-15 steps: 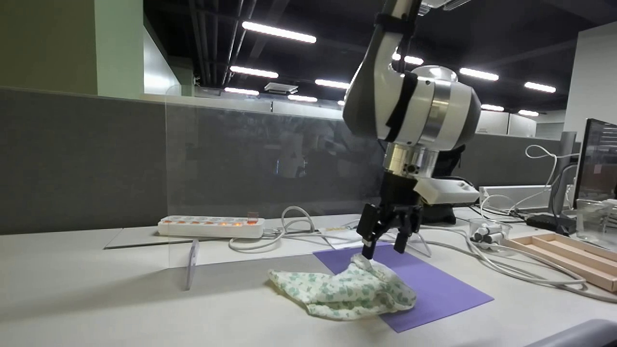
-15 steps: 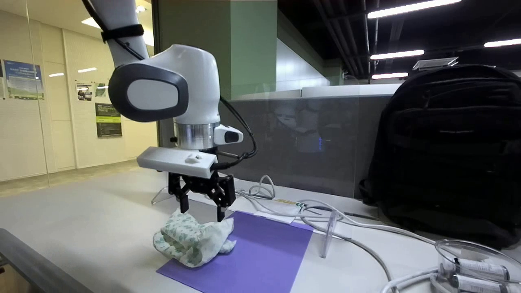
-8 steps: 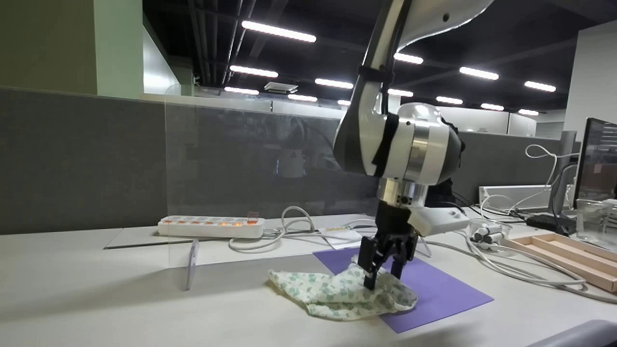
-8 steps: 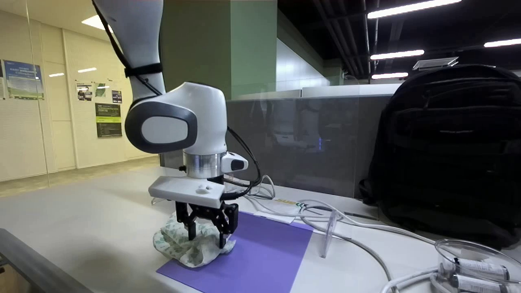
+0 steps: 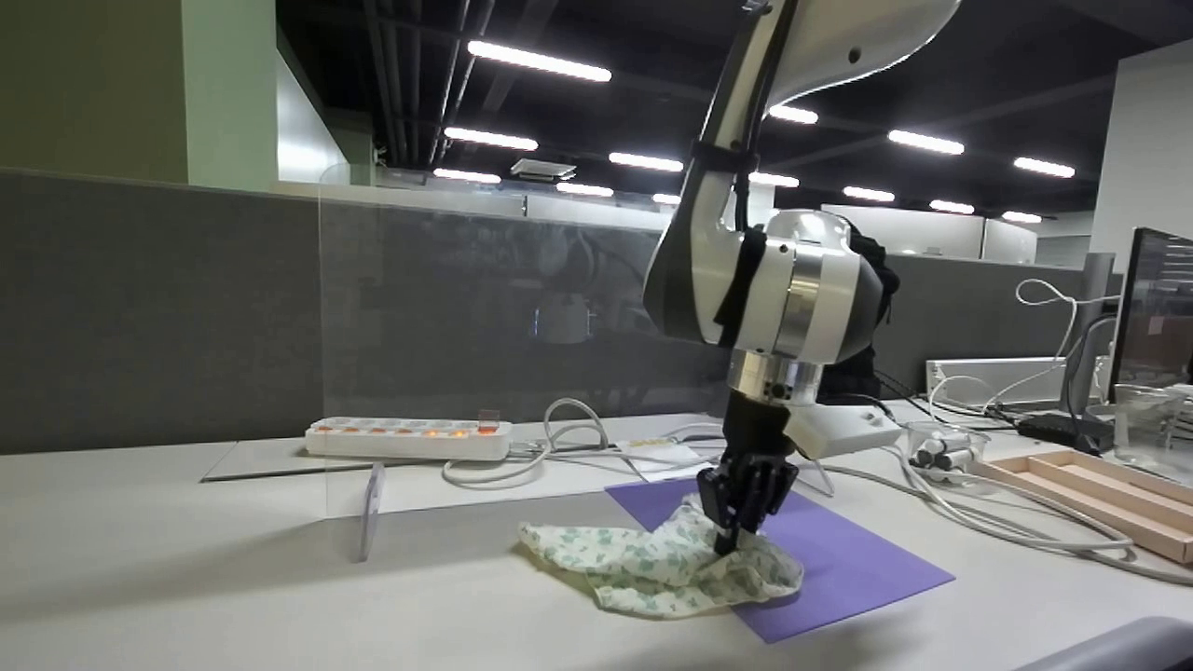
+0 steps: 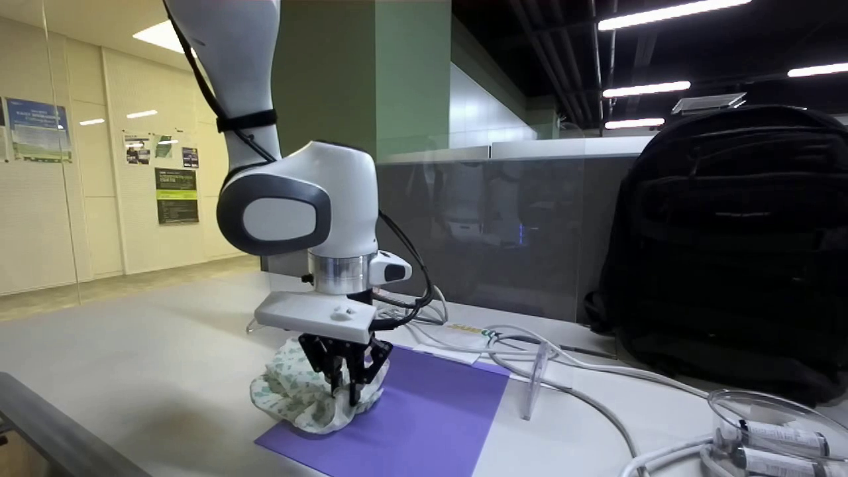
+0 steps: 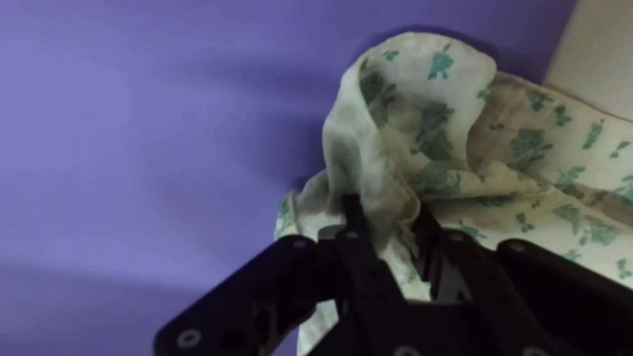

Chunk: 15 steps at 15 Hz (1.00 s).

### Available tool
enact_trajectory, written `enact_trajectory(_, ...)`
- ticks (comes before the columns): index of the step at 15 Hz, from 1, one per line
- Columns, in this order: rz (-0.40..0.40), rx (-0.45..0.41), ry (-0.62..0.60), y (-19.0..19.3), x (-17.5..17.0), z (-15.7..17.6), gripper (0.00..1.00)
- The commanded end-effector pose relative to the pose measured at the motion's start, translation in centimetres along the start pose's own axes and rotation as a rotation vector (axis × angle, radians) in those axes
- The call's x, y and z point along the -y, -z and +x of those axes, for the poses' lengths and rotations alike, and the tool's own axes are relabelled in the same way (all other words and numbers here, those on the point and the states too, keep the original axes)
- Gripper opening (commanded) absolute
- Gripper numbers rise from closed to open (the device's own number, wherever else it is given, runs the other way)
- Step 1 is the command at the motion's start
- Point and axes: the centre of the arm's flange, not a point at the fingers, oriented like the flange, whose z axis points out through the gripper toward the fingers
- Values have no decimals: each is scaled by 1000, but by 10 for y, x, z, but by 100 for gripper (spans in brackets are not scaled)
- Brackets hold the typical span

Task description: Put the cloth on the countertop shield

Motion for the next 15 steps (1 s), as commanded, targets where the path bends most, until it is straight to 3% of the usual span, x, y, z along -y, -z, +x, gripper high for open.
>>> enact_trajectory(1, 12, 13, 23, 24, -1, 10, 1)
enact_trajectory(7, -27, 94, 103, 88, -3, 46, 1)
enact_trajectory(12, -109, 47, 113, 186, -3, 92, 1)
enact_trajectory(13, -100, 66, 143, 142, -7, 73, 4)
enact_trajectory(15, -104, 38, 139, 179, -5, 85, 4)
